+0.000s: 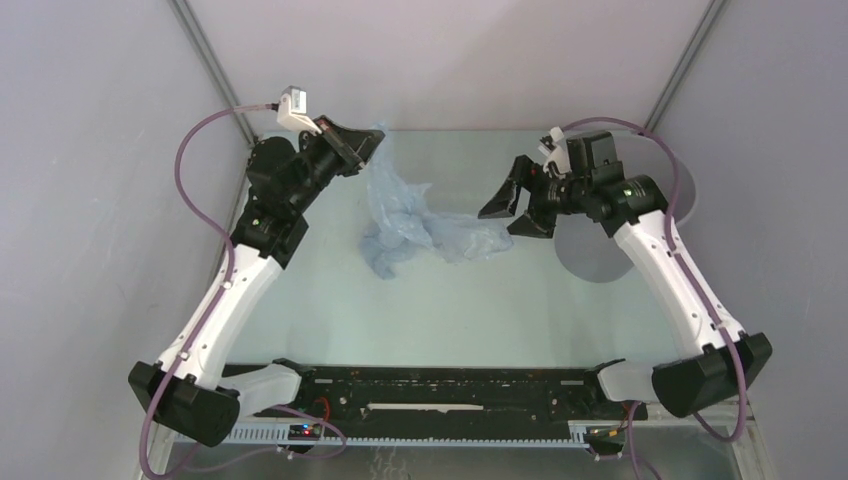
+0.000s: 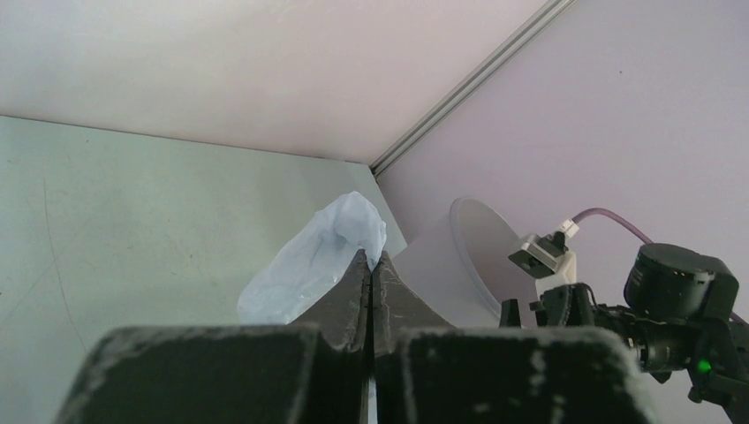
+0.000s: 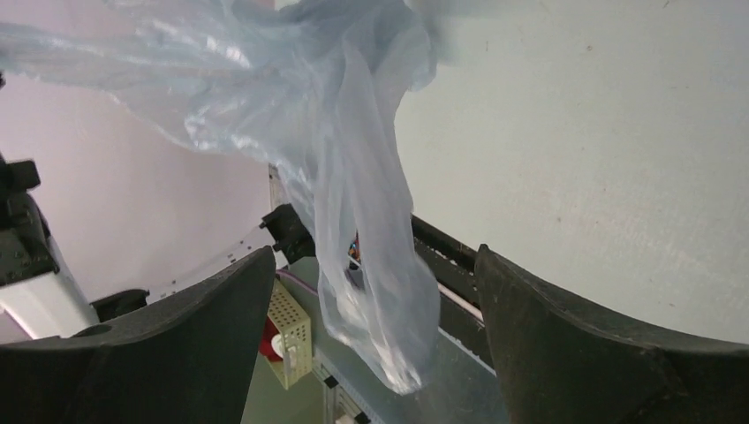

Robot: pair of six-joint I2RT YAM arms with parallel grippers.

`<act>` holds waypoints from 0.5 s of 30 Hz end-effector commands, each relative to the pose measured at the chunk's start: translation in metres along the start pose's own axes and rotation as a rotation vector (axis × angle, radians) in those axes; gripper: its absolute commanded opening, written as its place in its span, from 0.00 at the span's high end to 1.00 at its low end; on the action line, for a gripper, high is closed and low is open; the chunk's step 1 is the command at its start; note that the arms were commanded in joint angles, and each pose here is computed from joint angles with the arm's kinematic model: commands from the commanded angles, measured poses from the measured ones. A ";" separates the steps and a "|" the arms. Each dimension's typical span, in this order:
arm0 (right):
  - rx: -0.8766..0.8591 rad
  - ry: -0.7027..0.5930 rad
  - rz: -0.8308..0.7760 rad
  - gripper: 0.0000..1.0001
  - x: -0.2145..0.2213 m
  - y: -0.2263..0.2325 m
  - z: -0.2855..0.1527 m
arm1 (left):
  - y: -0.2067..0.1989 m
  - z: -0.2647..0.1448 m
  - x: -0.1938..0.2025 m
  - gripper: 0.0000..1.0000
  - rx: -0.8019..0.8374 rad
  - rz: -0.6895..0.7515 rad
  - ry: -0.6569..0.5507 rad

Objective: Put the trash bags into the trash bin

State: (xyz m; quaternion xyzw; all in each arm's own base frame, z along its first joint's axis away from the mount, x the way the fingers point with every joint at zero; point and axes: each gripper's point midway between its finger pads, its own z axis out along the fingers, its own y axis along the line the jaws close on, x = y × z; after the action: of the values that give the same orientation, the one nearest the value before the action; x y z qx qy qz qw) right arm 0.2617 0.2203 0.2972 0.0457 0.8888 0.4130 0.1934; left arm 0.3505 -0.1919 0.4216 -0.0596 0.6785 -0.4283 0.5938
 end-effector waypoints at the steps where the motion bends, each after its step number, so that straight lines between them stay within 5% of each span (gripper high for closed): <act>1: -0.088 0.038 -0.009 0.08 0.019 0.011 -0.009 | -0.008 -0.008 -0.009 1.00 0.016 0.012 -0.037; 7: -0.112 0.038 -0.026 0.10 0.024 0.020 -0.005 | -0.009 -0.008 -0.010 1.00 0.017 0.015 -0.040; 15: -0.114 -0.109 0.003 0.13 -0.027 0.012 0.012 | -0.010 -0.017 -0.008 1.00 0.024 0.010 -0.042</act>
State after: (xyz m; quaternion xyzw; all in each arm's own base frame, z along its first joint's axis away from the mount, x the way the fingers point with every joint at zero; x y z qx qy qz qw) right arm 0.2596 0.2301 0.3000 0.0384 0.8692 0.4472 0.2075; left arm 0.3467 -0.1894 0.4253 -0.0609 0.6742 -0.4282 0.5986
